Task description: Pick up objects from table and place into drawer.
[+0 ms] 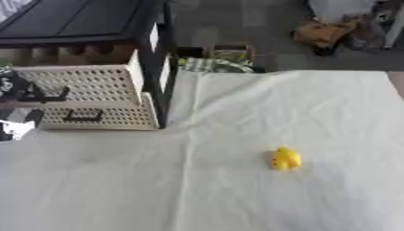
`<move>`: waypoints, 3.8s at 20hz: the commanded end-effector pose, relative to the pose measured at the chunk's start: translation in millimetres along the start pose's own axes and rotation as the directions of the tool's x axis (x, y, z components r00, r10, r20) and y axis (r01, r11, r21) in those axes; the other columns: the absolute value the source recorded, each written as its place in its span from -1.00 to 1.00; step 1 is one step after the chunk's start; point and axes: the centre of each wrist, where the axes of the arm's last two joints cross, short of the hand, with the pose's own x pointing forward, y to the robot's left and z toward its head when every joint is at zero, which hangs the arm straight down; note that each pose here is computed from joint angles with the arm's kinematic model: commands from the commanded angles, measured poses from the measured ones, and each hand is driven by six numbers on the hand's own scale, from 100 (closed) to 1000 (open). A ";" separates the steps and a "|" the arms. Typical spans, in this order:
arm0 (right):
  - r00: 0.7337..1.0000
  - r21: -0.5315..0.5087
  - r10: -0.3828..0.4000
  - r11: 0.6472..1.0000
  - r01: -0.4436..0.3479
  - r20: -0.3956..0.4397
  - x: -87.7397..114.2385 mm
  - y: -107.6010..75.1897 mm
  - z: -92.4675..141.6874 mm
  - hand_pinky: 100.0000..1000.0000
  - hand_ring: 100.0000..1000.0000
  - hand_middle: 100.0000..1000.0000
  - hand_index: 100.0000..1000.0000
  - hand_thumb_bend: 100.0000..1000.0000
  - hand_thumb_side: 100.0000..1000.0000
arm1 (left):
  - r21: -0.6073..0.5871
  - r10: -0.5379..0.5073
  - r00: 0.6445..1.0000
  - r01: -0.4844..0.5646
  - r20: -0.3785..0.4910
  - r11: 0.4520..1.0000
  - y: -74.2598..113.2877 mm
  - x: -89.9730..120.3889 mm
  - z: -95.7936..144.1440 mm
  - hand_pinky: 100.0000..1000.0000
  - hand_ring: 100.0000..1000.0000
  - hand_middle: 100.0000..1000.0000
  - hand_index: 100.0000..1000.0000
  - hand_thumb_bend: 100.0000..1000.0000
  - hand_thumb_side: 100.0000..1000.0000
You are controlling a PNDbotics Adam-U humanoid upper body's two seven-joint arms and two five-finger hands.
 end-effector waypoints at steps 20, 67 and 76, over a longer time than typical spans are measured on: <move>1.000 -0.028 -0.001 1.000 0.002 0.026 4.5 -5.7 -5.0 0.54 0.22 -0.47 0.61 -0.26 0.75 | 0.064 -0.117 0.993 0.117 -0.003 0.991 0.3 18.3 24.6 -1.00 -1.00 -1.00 0.29 -0.99 -0.32; 1.000 -0.054 -0.001 0.999 0.002 0.025 4.2 -6.3 -5.0 0.54 0.23 -0.46 0.61 -0.26 0.77 | 0.048 -0.087 0.987 0.081 0.138 0.996 -25.0 34.2 38.8 -1.00 -1.00 -1.00 0.89 -0.99 -0.32; 1.000 -0.054 0.004 0.999 -0.003 0.019 3.8 -6.9 -3.6 0.54 0.23 -0.46 0.61 -0.26 0.76 | 0.071 -0.007 0.987 -0.004 0.158 0.997 -4.5 24.9 40.2 -1.00 -1.00 -1.00 0.80 -0.99 -0.32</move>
